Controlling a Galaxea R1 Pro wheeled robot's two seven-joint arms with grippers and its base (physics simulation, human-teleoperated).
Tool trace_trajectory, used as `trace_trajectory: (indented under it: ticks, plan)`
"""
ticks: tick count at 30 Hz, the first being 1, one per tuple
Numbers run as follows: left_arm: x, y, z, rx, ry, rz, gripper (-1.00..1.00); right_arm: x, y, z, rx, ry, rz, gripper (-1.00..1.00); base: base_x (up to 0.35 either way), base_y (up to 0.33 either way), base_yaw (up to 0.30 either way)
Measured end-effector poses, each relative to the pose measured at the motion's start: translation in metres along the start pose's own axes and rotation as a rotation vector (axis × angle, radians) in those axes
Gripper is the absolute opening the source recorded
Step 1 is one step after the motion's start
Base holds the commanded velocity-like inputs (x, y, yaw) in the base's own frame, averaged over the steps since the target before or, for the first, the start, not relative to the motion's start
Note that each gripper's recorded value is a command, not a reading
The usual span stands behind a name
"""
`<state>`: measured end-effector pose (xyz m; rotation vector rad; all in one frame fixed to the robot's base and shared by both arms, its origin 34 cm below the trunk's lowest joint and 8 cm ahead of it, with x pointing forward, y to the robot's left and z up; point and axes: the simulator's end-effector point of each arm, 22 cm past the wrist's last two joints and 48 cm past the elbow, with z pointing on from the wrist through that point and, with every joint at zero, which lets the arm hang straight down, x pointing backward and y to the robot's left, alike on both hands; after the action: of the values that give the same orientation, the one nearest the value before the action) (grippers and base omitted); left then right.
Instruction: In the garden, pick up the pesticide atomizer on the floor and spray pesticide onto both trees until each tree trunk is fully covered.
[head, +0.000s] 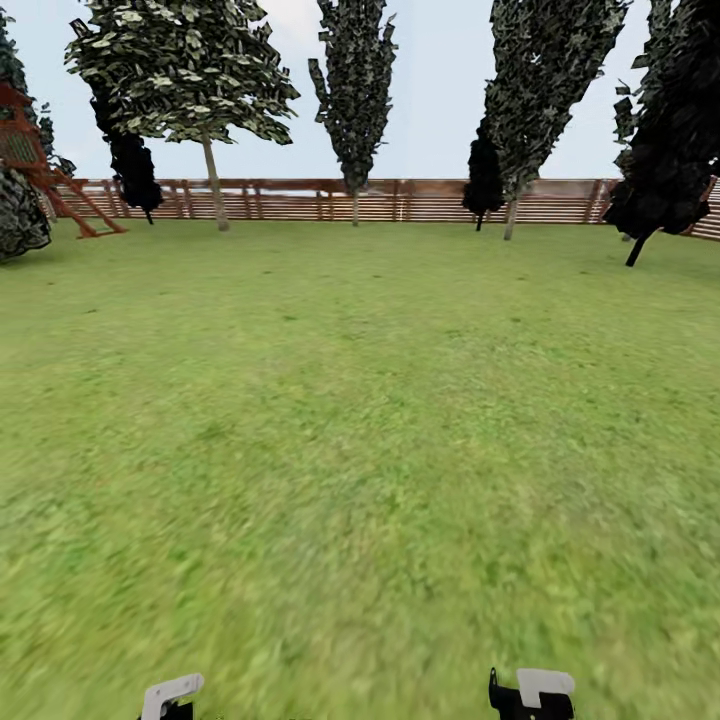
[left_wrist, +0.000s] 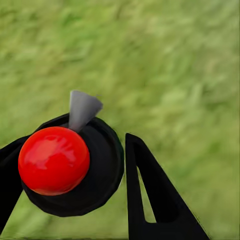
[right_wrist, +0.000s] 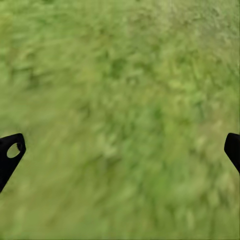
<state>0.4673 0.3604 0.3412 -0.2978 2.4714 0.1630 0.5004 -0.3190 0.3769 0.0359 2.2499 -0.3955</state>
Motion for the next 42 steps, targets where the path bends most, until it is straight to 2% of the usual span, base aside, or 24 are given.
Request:
trace_trajectory:
  ticks: [9, 17, 36, 42]
  plan:
    - [0.001, -0.001, 0.000, 0.003, 0.003, 0.001, -1.00, 0.000, 0.000, 0.000, -0.002, 0.000, 0.000, 1.00, 0.055, 0.000, 0.282]
    - [0.013, 0.006, -0.004, -0.008, 0.017, -0.002, -1.00, 0.000, 0.000, 0.000, -0.002, 0.000, 0.000, 1.00, 0.320, 0.025, 0.282]
    - [0.017, 0.007, -0.004, -0.010, 0.023, -0.001, -1.00, 0.002, 0.000, 0.000, -0.002, 0.005, -0.002, 1.00, 0.326, 0.134, 0.281]
    - [0.016, 0.009, -0.004, -0.013, 0.023, -0.001, -1.00, 0.002, -0.001, 0.000, 0.000, 0.004, -0.002, 1.00, 0.327, 0.046, 0.064]
